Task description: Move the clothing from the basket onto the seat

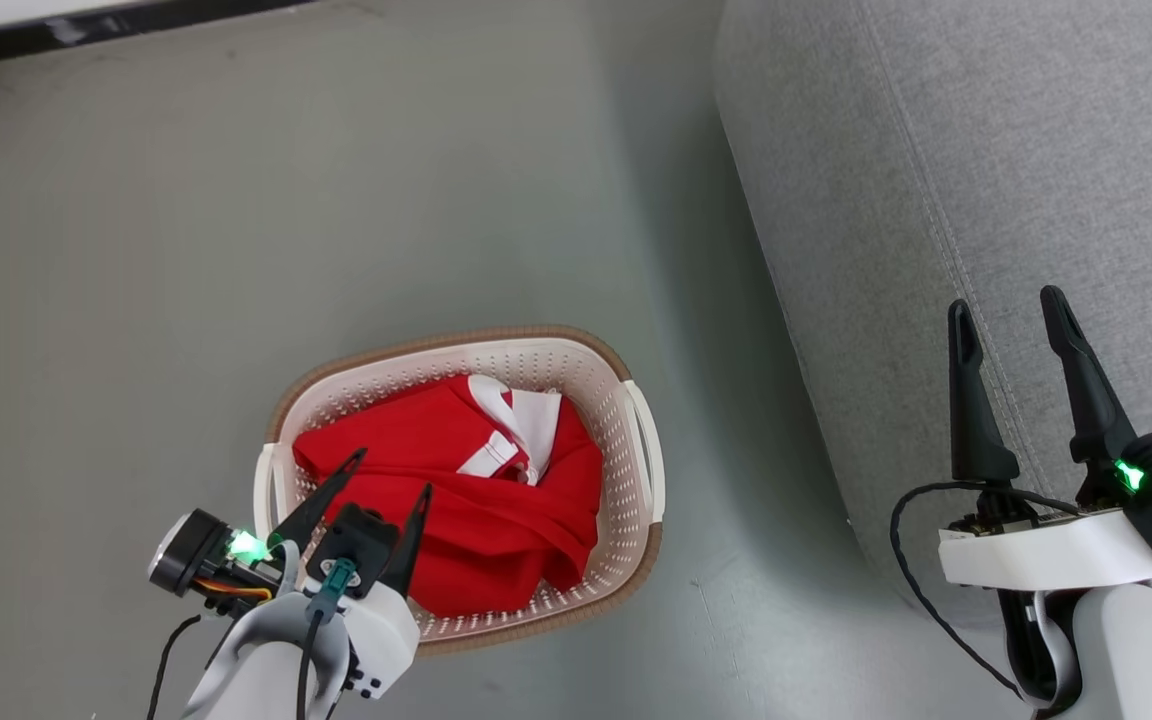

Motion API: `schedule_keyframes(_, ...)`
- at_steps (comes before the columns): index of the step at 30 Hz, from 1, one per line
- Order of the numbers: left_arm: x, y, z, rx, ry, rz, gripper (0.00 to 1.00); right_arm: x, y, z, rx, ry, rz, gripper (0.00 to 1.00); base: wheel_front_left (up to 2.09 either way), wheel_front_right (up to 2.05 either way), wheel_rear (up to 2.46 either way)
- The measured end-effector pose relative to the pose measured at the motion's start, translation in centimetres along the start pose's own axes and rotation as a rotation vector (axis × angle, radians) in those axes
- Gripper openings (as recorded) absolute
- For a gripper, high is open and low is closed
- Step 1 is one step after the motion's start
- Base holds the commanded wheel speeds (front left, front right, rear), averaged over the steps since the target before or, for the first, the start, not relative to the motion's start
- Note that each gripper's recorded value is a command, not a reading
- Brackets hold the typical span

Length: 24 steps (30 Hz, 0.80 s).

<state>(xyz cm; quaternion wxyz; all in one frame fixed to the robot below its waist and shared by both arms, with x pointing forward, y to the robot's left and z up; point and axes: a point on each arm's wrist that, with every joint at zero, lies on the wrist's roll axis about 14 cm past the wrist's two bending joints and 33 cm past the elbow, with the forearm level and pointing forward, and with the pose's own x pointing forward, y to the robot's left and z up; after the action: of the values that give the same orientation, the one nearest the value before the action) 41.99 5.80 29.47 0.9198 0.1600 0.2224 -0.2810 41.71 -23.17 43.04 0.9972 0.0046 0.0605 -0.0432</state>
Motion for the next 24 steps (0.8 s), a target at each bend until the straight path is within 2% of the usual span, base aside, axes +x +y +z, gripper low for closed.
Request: schedule_keyframes(24,4.2,-3.3,-4.6,0.108,0.114,-0.188,1.0,2.6,-0.6,-3.5,-0.01,0.075,-0.017,1.0,0.0,0.0,0.0)
